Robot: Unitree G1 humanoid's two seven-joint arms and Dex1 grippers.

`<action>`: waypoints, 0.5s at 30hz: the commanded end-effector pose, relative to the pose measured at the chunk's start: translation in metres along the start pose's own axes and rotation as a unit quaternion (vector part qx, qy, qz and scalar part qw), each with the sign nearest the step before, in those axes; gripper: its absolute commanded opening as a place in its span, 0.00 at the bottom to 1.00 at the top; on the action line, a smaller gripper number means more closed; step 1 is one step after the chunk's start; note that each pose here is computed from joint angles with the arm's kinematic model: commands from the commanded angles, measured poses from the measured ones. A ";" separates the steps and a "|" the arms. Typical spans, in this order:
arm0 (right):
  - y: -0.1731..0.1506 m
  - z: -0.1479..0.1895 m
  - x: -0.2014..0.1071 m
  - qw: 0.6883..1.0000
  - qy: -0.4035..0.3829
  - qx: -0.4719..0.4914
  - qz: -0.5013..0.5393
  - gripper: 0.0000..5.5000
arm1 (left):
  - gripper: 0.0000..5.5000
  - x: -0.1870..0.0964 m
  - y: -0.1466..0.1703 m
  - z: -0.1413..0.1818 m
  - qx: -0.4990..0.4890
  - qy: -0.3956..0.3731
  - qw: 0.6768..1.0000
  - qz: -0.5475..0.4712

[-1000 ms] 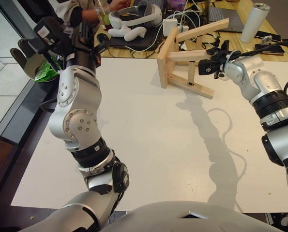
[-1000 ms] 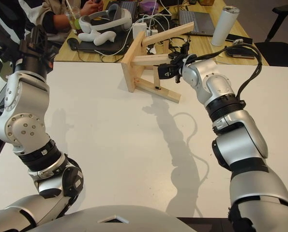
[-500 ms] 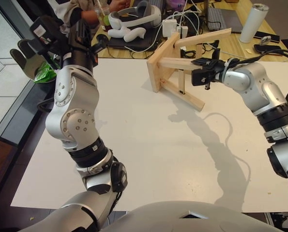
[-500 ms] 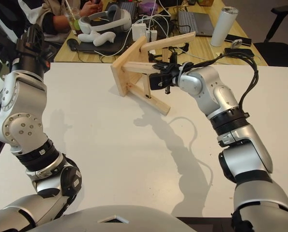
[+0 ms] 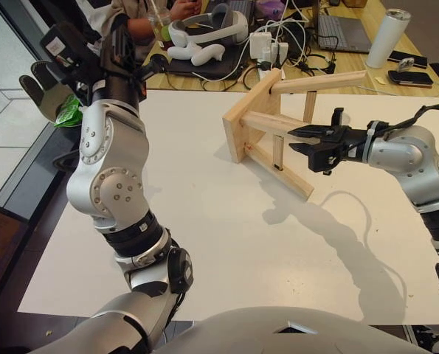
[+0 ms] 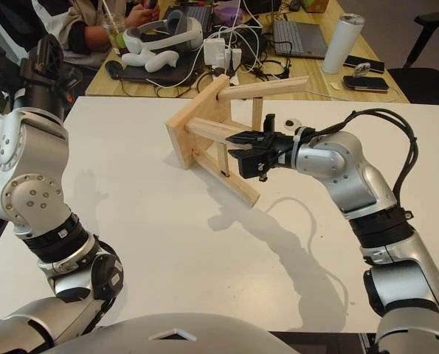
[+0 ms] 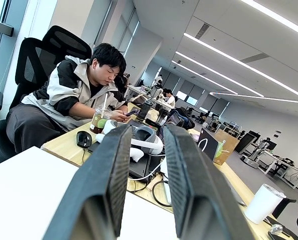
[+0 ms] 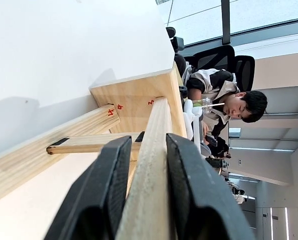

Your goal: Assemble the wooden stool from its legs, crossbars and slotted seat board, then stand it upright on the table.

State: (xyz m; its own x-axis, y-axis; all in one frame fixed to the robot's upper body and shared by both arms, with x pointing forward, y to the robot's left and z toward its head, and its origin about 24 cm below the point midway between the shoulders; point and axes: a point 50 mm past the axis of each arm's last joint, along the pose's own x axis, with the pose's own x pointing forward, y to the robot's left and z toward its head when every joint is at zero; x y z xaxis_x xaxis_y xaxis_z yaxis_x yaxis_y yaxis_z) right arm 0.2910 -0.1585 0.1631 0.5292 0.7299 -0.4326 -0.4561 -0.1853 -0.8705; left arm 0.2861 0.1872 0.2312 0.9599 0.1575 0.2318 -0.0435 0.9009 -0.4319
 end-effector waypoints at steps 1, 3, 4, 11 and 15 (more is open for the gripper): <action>0.019 -0.031 -0.028 0.993 0.093 0.015 0.077 0.19 | 0.20 -0.002 0.003 0.000 0.007 0.000 1.000 0.007; 0.016 -0.038 -0.036 0.990 0.117 0.015 0.072 0.19 | 0.20 -0.003 0.003 0.000 0.007 -0.001 1.000 0.009; 0.015 -0.038 -0.037 0.990 0.120 0.022 0.069 0.21 | 0.20 -0.003 0.002 0.000 0.006 -0.001 1.000 0.009; 0.003 -0.016 -0.031 0.990 0.119 0.022 0.071 0.42 | 0.20 -0.003 0.003 0.000 0.007 0.000 1.000 0.008; -0.008 0.019 0.005 0.998 0.059 0.010 0.015 0.54 | 0.20 -0.003 0.002 0.000 0.005 0.000 1.000 0.009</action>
State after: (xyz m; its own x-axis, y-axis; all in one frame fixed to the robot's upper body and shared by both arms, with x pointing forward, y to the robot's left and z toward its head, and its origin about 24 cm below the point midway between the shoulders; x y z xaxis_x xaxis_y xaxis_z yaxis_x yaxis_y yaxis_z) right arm 0.2837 -0.1730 0.1709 0.6099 0.5673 -0.5534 -0.5361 -0.2188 -0.8153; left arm 0.2839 0.1883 0.2304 0.9583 0.1665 0.2322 -0.0521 0.9008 -0.4310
